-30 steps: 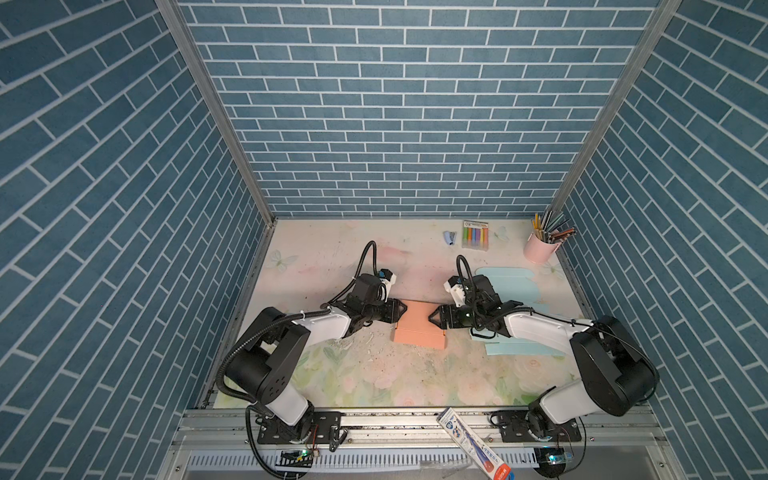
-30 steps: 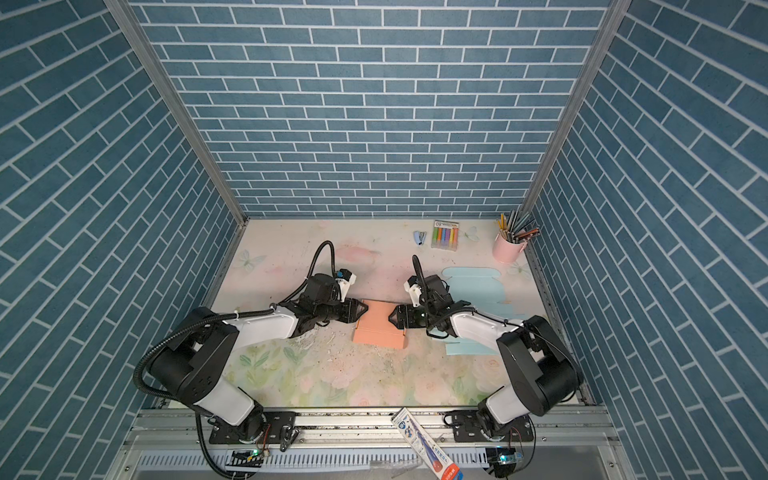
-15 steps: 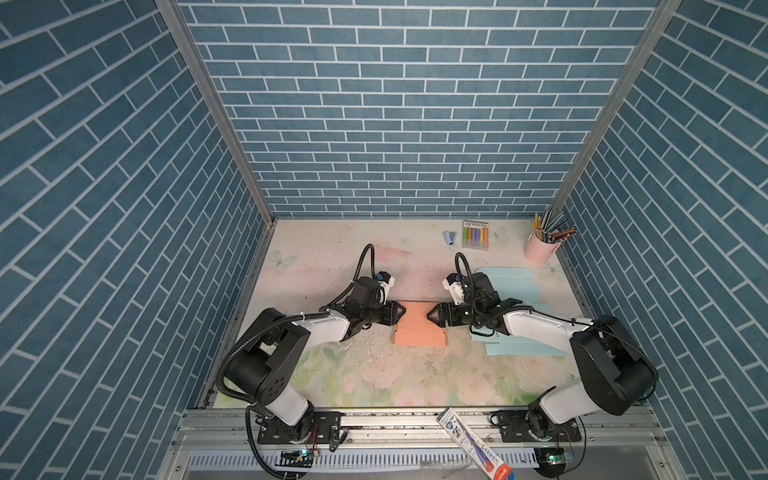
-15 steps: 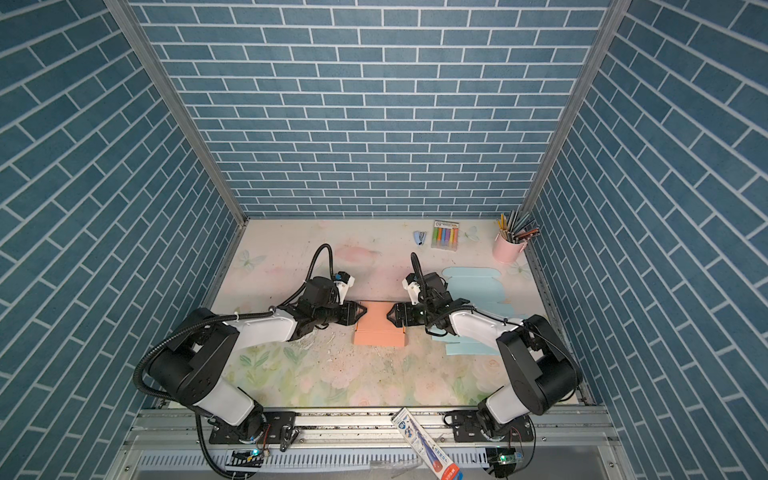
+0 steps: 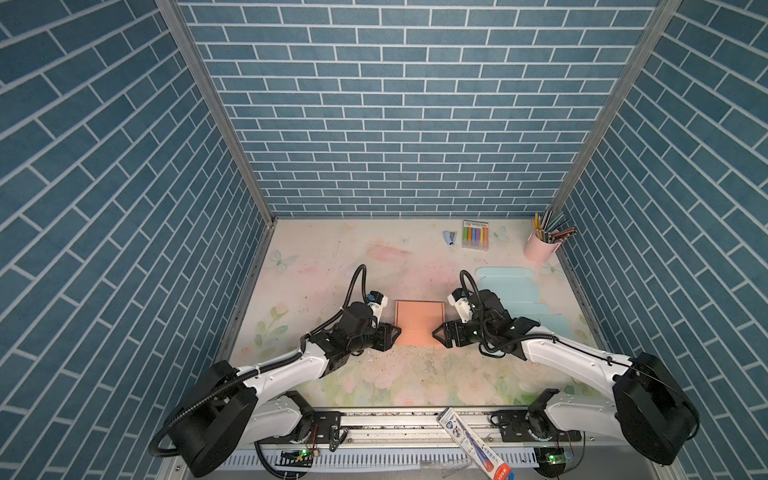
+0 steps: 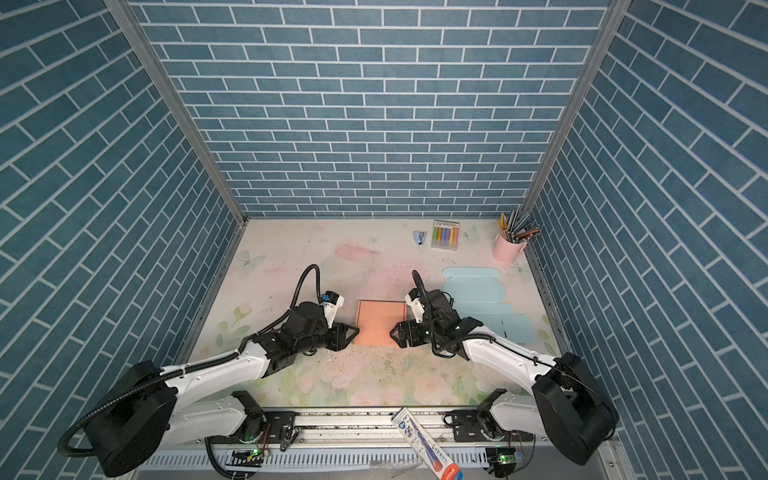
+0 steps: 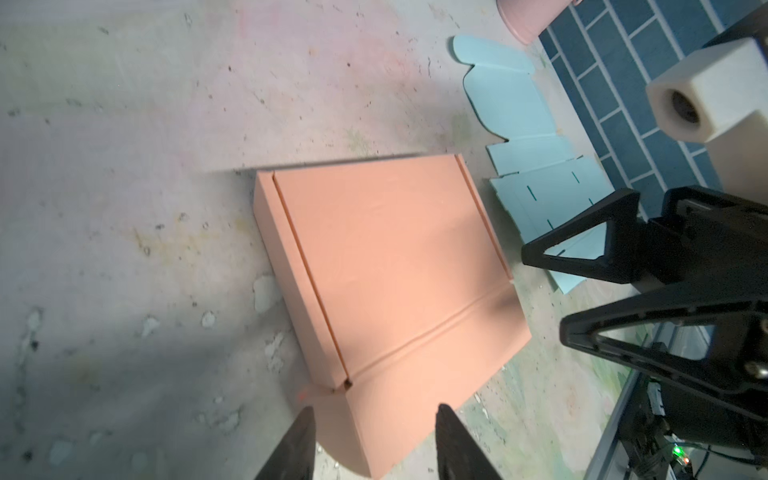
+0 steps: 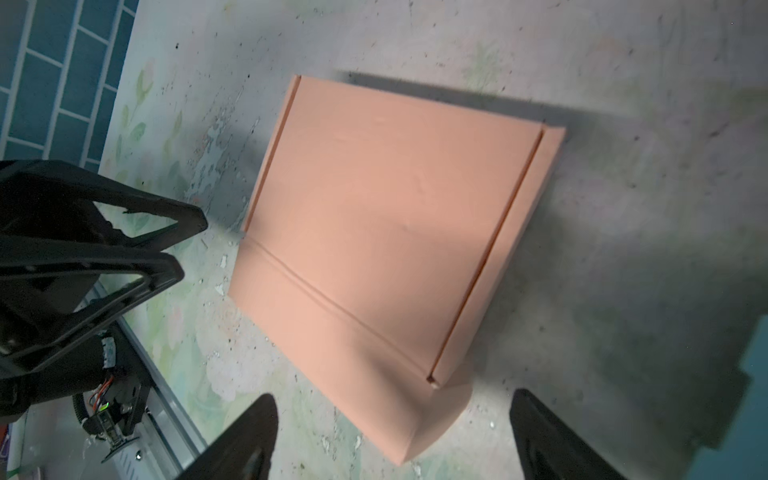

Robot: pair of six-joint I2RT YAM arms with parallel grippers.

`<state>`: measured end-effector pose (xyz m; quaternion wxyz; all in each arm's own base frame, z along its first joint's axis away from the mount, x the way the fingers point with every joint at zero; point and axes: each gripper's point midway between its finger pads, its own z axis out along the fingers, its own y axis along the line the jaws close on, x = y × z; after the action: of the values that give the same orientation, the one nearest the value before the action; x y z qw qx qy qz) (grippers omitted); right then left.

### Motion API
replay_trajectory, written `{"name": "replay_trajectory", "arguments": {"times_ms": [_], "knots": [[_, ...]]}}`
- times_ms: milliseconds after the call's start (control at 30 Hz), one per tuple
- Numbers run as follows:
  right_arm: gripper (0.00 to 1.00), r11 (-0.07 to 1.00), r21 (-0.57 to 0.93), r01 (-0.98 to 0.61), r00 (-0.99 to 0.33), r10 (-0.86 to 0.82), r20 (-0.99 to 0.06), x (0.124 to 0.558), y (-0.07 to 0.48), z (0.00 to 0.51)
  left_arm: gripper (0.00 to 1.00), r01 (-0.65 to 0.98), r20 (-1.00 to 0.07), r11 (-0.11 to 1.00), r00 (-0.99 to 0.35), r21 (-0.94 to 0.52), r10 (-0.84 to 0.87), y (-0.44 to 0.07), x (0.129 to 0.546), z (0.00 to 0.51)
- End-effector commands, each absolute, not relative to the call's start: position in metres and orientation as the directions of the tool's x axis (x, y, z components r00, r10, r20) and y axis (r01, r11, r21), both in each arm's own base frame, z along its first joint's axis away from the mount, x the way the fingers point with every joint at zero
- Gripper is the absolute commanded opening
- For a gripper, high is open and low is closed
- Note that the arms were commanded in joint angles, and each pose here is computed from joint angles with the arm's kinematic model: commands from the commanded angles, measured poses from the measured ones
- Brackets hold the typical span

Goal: Fold the paper box

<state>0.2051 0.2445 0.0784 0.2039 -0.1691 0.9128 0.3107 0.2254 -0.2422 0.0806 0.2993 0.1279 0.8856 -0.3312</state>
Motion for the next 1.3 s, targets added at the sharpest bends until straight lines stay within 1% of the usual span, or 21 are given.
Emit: {"name": "replay_trajectory", "arguments": {"times_ms": [0, 200, 733, 967, 1267], "knots": [[0.88, 0.764, 0.518, -0.386, -0.885, -0.148, -0.441, 0.193, 0.242, 0.077, 0.48, 0.384, -0.588, 0.76, -0.809, -0.523, 0.004, -0.24, 0.217, 0.076], [0.87, 0.748, 0.541, -0.385, -0.895, -0.157, -0.418, 0.186, 0.252, 0.069, 0.48, 0.409, -0.583, 0.736, -0.812, -0.54, 0.024, -0.251, 0.211, 0.075], [0.83, 0.718, 0.562, -0.411, -0.889, -0.179, -0.421, 0.183, 0.272, 0.07, 0.47, 0.424, -0.574, 0.715, -0.818, -0.556, 0.038, -0.264, 0.21, 0.066], [0.81, 0.724, 0.553, -0.413, -0.887, -0.18, -0.426, 0.184, 0.271, 0.07, 0.45, 0.43, -0.584, 0.71, -0.811, -0.558, 0.032, -0.268, 0.212, 0.069], [0.8, 0.751, 0.517, -0.411, -0.884, -0.19, -0.427, 0.186, 0.265, 0.061, 0.44, 0.419, -0.577, 0.73, -0.815, -0.54, 0.041, -0.263, 0.211, 0.06]]}}
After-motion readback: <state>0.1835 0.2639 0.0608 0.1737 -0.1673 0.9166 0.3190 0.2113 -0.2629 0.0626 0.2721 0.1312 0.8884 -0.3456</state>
